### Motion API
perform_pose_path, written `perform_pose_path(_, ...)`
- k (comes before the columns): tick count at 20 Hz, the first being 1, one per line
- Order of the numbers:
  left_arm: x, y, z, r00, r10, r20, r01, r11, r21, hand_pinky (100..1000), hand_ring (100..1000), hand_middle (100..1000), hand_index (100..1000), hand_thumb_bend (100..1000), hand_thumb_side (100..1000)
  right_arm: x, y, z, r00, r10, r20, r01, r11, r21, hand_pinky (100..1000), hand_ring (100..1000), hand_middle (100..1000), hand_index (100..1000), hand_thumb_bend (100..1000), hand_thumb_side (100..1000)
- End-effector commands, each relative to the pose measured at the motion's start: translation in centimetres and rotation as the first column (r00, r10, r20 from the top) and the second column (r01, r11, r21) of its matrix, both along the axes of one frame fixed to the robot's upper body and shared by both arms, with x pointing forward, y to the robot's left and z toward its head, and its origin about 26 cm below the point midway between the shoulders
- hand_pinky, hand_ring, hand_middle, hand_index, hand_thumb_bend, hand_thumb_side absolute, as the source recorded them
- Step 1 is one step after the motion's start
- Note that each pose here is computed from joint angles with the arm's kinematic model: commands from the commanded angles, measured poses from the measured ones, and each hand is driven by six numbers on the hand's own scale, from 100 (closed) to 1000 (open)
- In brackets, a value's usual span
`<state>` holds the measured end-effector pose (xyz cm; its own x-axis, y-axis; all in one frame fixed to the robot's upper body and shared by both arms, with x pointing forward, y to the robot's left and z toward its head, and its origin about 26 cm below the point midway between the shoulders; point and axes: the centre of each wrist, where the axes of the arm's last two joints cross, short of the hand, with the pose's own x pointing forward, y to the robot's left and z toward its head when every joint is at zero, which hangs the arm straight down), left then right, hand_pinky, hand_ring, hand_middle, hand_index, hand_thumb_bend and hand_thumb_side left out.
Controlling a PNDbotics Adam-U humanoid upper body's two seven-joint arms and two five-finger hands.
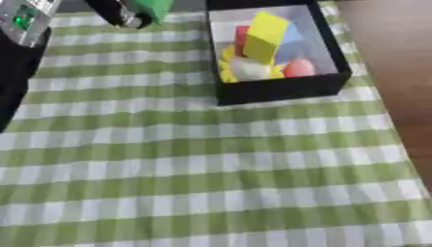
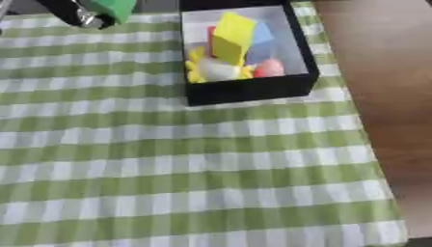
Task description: Pick up objects on the table and place them in the box.
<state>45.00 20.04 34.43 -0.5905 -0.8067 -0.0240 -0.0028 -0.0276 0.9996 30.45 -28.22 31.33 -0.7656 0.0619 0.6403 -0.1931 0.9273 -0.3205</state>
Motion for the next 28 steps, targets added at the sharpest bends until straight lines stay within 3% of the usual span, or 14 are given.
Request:
perform_pose_path(1, -1.5, -1.8, 3.7, 0.991, -0.052, 0.123, 0.06, 0.996, -0.063, 688, 631, 551, 581, 312, 100, -0.6, 0.1, 1.6, 0.999, 0.016, 0.049, -0.015, 1.0, -0.026, 925, 727, 594, 773, 100, 296)
perform_pose_path(4, -2.1, -4.5, 5.3, 0.98, -0.061, 0.191, 0.087, 0.987, -0.133, 681, 626, 549, 579, 302, 100, -0.7, 0.5, 2.3, 0.997, 0.037, 0.075, -0.035, 0.999, -0.027, 924, 727, 595, 773, 100, 277)
perform_pose_path(9, -2.5, -9.5, 4.2, 0.972, -0.069, 0.223, 0.109, 0.979, -0.171, 680, 626, 550, 580, 313, 100, -0.8, 0.6, 2.8, 0.994, 0.05, 0.094, -0.048, 0.999, -0.026, 923, 727, 596, 773, 100, 263)
perform_pose_path(16, -2.2, -13.4, 1.2, 0.966, -0.064, 0.249, 0.113, 0.976, -0.187, 676, 625, 550, 581, 300, 100, -0.7, 0.9, 3.0, 0.993, 0.056, 0.102, -0.055, 0.998, -0.016, 934, 727, 595, 772, 100, 259)
perform_pose_path(23, -1.7, -16.2, -2.3, 0.955, -0.073, 0.289, 0.108, 0.988, -0.109, 706, 654, 575, 598, 439, 100, -0.7, 1.4, 3.1, 0.991, 0.086, 0.1, -0.085, 0.996, -0.017, 932, 727, 596, 772, 100, 264)
perform_pose_path(28, -0.9, -16.8, -4.6, 0.97, -0.069, 0.235, 0.071, 0.997, 0.0, 735, 680, 599, 622, 456, 100, -0.6, 1.4, 3.0, 0.992, 0.086, 0.095, -0.085, 0.996, -0.013, 932, 727, 596, 772, 100, 271)
